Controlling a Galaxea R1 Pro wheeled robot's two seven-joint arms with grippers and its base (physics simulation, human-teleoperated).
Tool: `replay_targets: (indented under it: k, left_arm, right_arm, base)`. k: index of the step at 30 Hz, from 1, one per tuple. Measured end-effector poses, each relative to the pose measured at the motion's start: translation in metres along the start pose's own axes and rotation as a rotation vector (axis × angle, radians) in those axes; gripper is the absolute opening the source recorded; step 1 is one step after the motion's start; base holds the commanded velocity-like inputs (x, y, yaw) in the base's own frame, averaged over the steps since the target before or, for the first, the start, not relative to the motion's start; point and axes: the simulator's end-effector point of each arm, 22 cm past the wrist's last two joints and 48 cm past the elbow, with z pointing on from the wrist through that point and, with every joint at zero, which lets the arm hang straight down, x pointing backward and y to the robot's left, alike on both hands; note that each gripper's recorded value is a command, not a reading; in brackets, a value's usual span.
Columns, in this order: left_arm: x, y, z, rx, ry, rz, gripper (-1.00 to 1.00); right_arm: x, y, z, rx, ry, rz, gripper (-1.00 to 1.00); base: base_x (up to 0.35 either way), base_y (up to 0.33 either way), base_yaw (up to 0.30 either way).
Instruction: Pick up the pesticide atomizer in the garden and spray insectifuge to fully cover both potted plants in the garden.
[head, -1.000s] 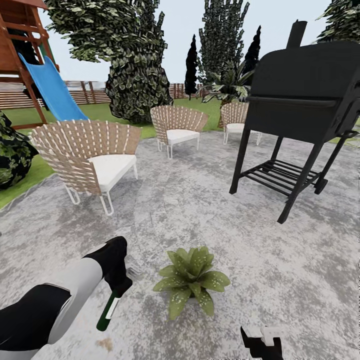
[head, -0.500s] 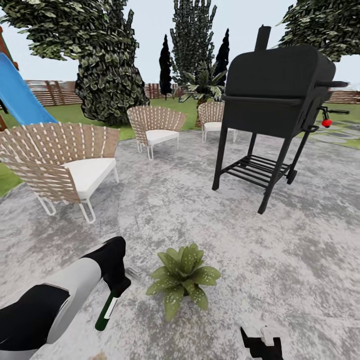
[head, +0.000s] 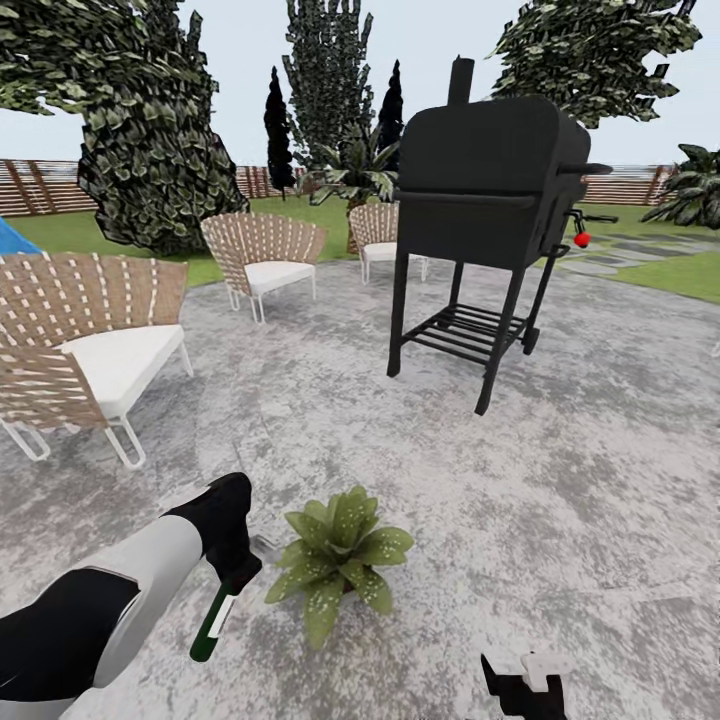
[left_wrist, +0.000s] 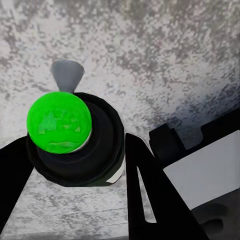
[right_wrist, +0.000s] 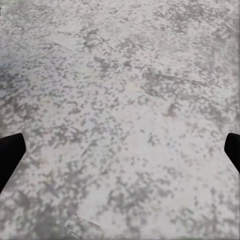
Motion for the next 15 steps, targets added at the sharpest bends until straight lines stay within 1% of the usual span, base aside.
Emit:
replay_targets:
  k: [5,10,15]
  left_arm:
    - [-0.001,-0.0003,-0.0008,0.0,-0.002,0.001,-1.0]
    - [-0.002,-0.0011,-0.0016,0.0,-0.003,0.002,-1.0]
    - [-0.0027,-0.0029,-0.0013,0.001,-0.004,0.004,-1.0]
  right_arm:
    - [0.0,0.0003,0.0001,0.0,0.0,0.001,1.0]
    - [-0.0001,-0.0001,0.0,0.001,0.0,0.0,1.0]
    - [-0.0001,-0.0001,-0.0001,0.001,0.0,0.001,1.0]
  base:
    - [0.006,0.304,-0.011]
    - [0.08,0.305,-0.015]
    - [0.109,0.305,-0.213]
